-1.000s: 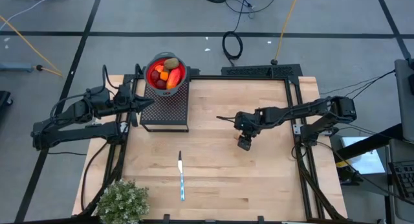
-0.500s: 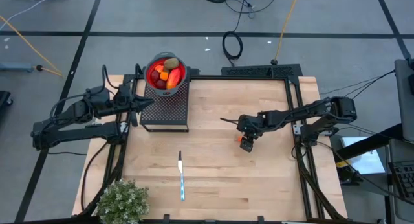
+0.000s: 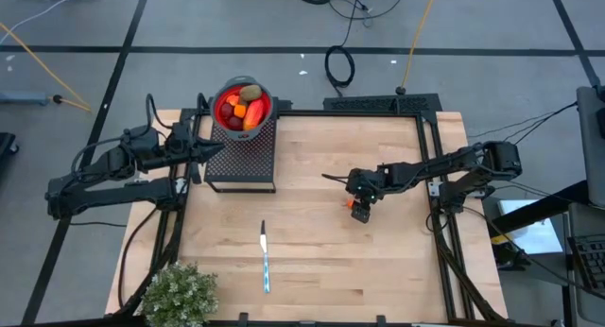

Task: Pick & Place Fruit
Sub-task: Put the peach into the red strainer bowl on the shelf

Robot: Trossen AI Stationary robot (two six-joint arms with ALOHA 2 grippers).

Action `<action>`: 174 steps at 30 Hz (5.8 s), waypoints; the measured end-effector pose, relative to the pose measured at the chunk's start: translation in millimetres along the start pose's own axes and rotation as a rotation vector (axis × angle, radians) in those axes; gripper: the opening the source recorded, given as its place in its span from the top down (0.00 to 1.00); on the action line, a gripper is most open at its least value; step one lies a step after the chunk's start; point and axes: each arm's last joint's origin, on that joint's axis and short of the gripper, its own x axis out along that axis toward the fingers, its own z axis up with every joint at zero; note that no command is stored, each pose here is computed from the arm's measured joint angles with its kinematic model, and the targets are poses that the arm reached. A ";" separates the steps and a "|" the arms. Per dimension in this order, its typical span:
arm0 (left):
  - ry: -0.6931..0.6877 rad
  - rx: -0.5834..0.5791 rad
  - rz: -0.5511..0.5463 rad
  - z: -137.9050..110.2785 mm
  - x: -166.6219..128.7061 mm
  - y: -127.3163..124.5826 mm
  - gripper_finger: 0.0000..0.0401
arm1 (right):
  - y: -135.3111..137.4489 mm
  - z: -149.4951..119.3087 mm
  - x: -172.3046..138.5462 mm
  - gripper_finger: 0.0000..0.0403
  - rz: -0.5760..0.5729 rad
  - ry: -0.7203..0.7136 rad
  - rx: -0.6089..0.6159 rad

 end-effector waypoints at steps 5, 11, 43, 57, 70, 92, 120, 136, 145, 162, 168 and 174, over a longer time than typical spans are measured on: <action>0.000 0.000 0.000 0.0 0.0 0.0 0.94 | 0.7 2.6 0.3 0.47 0.005 -0.028 -0.041; -0.001 0.001 0.000 0.1 0.0 0.0 0.94 | 0.4 1.9 0.4 0.47 0.002 -0.020 -0.071; -0.069 -0.137 -0.131 12.0 15.7 -5.2 0.94 | 14.9 18.6 -32.1 0.73 0.248 -0.218 -0.064; -0.214 -0.100 -0.394 30.3 74.2 -20.6 0.93 | 32.8 46.4 -108.2 0.74 0.481 -0.776 -0.070; -0.296 0.024 -0.549 44.7 117.8 -57.6 0.86 | 34.3 56.2 -124.3 0.74 0.541 -0.956 -0.084; 0.063 0.171 -0.561 61.9 220.9 -103.8 0.44 | 36.5 60.4 -136.5 0.74 0.595 -1.076 -0.160; 0.012 0.143 -0.443 57.7 250.3 -106.6 0.44 | 36.9 59.0 -134.6 0.74 0.613 -1.045 -0.206; 0.073 0.153 -0.485 51.9 249.5 -107.9 0.81 | 36.7 59.1 -134.6 0.74 0.609 -1.048 -0.208; 0.084 0.152 -0.527 51.2 248.8 -108.9 0.98 | 36.6 59.1 -134.2 0.74 0.608 -1.044 -0.208; 0.102 0.137 -0.540 49.9 248.6 -109.1 1.00 | 36.8 59.1 -134.7 0.63 0.613 -1.043 -0.202; 0.100 0.137 -0.539 50.1 248.6 -109.0 1.00 | 36.6 57.6 -131.5 0.55 0.638 -0.986 -0.176; 0.135 0.135 -0.482 52.4 244.2 -100.3 1.00 | 36.0 53.3 -123.4 0.50 0.660 -0.869 -0.170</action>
